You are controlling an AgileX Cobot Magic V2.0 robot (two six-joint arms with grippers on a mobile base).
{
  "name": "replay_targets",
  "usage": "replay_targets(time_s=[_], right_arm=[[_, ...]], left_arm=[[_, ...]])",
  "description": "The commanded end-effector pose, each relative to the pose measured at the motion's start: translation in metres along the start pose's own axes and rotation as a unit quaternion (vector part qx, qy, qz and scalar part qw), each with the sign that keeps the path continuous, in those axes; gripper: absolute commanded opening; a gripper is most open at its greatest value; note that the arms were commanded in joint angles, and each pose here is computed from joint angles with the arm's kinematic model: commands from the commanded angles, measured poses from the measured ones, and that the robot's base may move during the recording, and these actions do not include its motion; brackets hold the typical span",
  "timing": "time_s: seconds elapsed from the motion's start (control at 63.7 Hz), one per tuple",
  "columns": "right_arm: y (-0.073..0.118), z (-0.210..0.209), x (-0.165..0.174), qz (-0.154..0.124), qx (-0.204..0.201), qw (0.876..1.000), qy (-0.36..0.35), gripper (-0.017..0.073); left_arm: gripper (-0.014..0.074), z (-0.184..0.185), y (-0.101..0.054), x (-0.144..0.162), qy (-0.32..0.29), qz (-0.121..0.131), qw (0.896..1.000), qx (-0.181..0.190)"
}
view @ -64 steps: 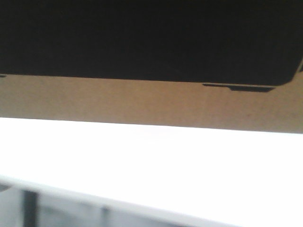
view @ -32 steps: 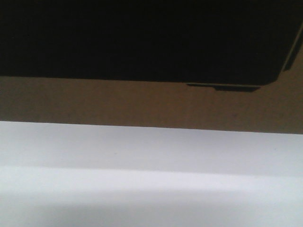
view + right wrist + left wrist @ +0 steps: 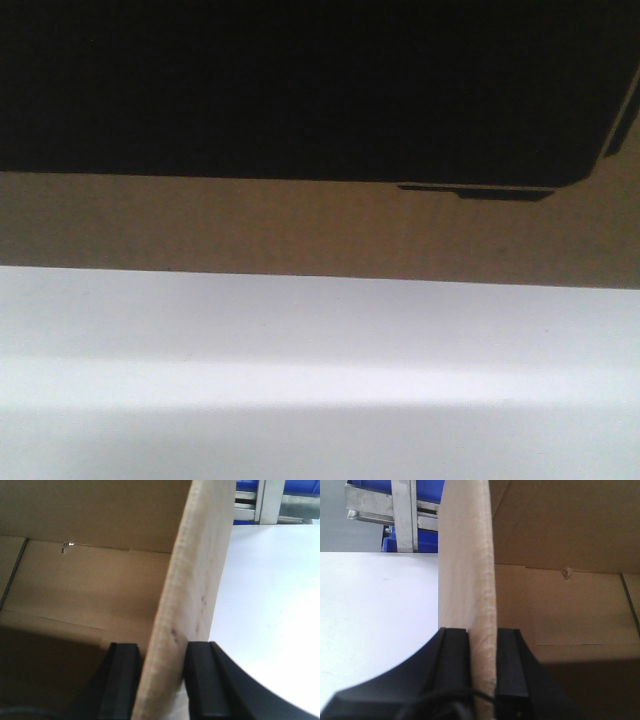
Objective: Grab box from left shelf to table start
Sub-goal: 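Hold the box above the white table as the base approaches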
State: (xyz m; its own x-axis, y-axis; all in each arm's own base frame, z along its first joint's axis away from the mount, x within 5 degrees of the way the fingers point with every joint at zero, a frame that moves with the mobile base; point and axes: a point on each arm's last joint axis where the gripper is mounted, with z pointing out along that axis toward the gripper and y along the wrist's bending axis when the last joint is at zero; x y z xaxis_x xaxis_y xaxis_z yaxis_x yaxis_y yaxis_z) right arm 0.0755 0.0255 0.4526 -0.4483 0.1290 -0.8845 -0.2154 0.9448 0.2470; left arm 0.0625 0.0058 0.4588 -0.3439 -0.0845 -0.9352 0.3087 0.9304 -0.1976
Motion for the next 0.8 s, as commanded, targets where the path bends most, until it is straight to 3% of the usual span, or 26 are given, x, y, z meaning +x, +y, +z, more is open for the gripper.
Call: replay_targets(time_s=[0.0, 0.047, 0.173, 0.298, 0.471, 0.784], right_arm=[[-0.009, -0.010, -0.015, -0.042, 0.050, 0.996, -0.063, 0.0057], [-0.009, -0.010, -0.015, -0.042, 0.050, 0.996, -0.063, 0.0057], [-0.009, -0.010, -0.015, -0.042, 0.050, 0.996, -0.063, 0.0057], [-0.009, -0.010, -0.015, -0.042, 0.050, 0.996, -0.063, 0.0057], [-0.009, -0.010, -0.015, -0.042, 0.050, 0.996, -0.063, 0.0057], [-0.009, -0.010, -0.015, -0.042, 0.050, 0.996, -0.063, 0.0057]], left_arm=[[-0.0094, -0.016, 0.010, -0.024, -0.102, -0.008, 0.995, 0.004], [-0.0094, -0.013, 0.007, -0.023, -0.095, -0.003, 0.995, 0.006], [-0.0094, -0.001, -0.007, -0.022, -0.070, 0.053, 0.996, 0.010], [-0.0094, 0.009, -0.019, -0.024, -0.068, 0.065, 0.995, 0.015], [-0.0094, 0.011, -0.026, -0.027, -0.086, 0.030, 0.995, 0.041], [-0.0094, 0.015, -0.034, -0.022, -0.055, 0.013, 0.996, 0.066]])
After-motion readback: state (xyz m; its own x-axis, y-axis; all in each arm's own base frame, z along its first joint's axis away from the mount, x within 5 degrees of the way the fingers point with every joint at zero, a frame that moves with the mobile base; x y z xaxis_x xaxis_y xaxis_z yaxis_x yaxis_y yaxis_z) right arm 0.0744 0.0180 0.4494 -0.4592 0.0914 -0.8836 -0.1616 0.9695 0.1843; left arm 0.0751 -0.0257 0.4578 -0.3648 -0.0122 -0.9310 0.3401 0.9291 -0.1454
